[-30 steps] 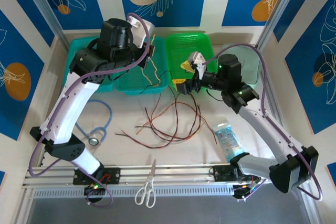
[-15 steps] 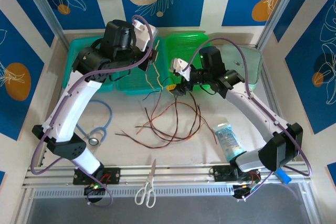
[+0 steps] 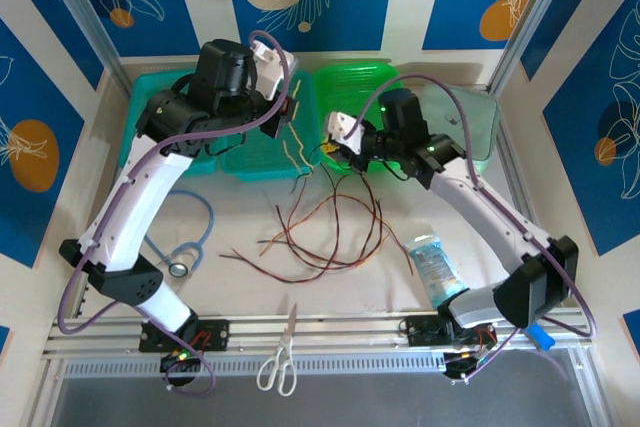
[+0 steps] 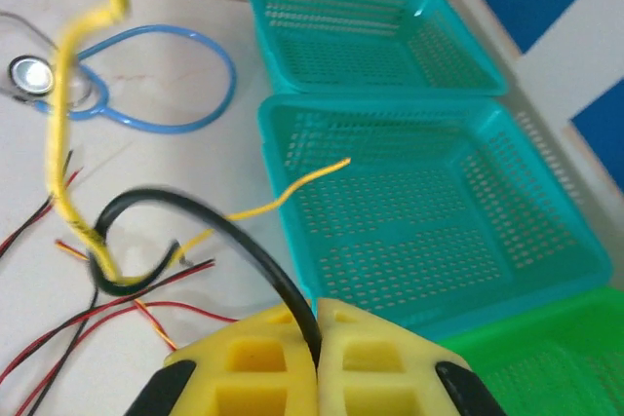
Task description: Untangle the cables
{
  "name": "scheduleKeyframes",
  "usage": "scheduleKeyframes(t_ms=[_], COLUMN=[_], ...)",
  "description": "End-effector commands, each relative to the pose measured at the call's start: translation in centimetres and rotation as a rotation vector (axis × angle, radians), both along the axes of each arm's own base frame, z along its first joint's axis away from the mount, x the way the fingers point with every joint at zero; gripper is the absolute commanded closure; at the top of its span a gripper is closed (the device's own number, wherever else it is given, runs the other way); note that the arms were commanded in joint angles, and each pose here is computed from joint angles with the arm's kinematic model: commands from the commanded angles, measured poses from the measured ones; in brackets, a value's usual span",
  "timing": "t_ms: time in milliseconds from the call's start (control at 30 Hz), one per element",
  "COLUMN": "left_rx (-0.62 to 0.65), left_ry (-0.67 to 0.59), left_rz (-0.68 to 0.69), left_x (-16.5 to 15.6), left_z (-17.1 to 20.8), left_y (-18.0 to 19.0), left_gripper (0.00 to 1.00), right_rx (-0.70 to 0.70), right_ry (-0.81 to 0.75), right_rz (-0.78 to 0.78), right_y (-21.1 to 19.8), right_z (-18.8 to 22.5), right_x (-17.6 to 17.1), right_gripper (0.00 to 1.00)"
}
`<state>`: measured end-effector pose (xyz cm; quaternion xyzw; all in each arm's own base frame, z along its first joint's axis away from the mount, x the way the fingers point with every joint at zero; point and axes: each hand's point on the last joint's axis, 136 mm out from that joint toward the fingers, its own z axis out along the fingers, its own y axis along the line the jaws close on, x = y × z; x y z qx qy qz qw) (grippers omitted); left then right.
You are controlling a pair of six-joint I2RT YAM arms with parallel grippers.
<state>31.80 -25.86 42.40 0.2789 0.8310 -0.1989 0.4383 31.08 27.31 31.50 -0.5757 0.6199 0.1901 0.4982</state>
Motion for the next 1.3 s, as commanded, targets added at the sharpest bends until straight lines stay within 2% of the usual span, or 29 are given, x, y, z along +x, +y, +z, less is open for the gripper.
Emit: scheduleKeyframes(t_ms=[0,100,200,367,467,567,700,767,900,1067,1267], left_rx=[-0.005,-0.014,-0.04,-0.046,-0.056,-0.072,-0.112,-0.093,-0.043,-0.057,-0.073], left_ry=[-0.006,0.012,0.06,0.095,0.119,0.128,0.119,0.127,0.144,0.138,0.161], left_rz=[0.018,0.02,0.005,0.006,0.008,0.003,-0.008,0.0,0.023,0.077,0.178], left_x=[-0.4,-0.3,-0.2,-0.1,-0.1,-0.2,-0.2,0.1,0.6,2.3,5.9], left_z=[-0.1,-1.1,-2.6,-4.6,-5.4,-5.6,-5.4,-6.2,-7.9,-7.7,-8.3], left_y=[1.3,1.1,0.0,-1.0,-1.4,-1.7,-2.6,-2.5,-1.7,0.3,3.6], left_gripper=[1.0,1.0,1.0,1.0,1.0,1.0,1.0,1.0,1.0,1.0,1.0], right_rx=[0.175,0.366,0.497,0.601,0.659,0.617,0.485,0.537,0.707,0.758,0.784], right_ry=[-0.073,-0.078,-0.062,-0.127,-0.148,-0.145,-0.114,-0.125,-0.11,-0.142,-0.123], right_rz=[-0.139,-0.224,-0.24,-0.315,-0.259,-0.228,-0.27,-0.304,-0.328,-0.372,-0.536], right_y=[-2.9,-4.4,-4.8,-6.9,-6.4,-4.5,-1.8,-2.3,-4.3,-5.4,-8.5], right_z=[6.8,12.0,16.0,20.8,23.0,23.6,21.2,21.5,24.9,27.3,27.0], right_x=[0.1,-0.5,-1.8,-2.1,-3.1,-2.8,-0.1,1.6,3.0,4.4,7.3], right_gripper=[1.0,1.0,1.0,1.0,1.0,1.0,1.0,1.0,1.0,1.0,1.0])
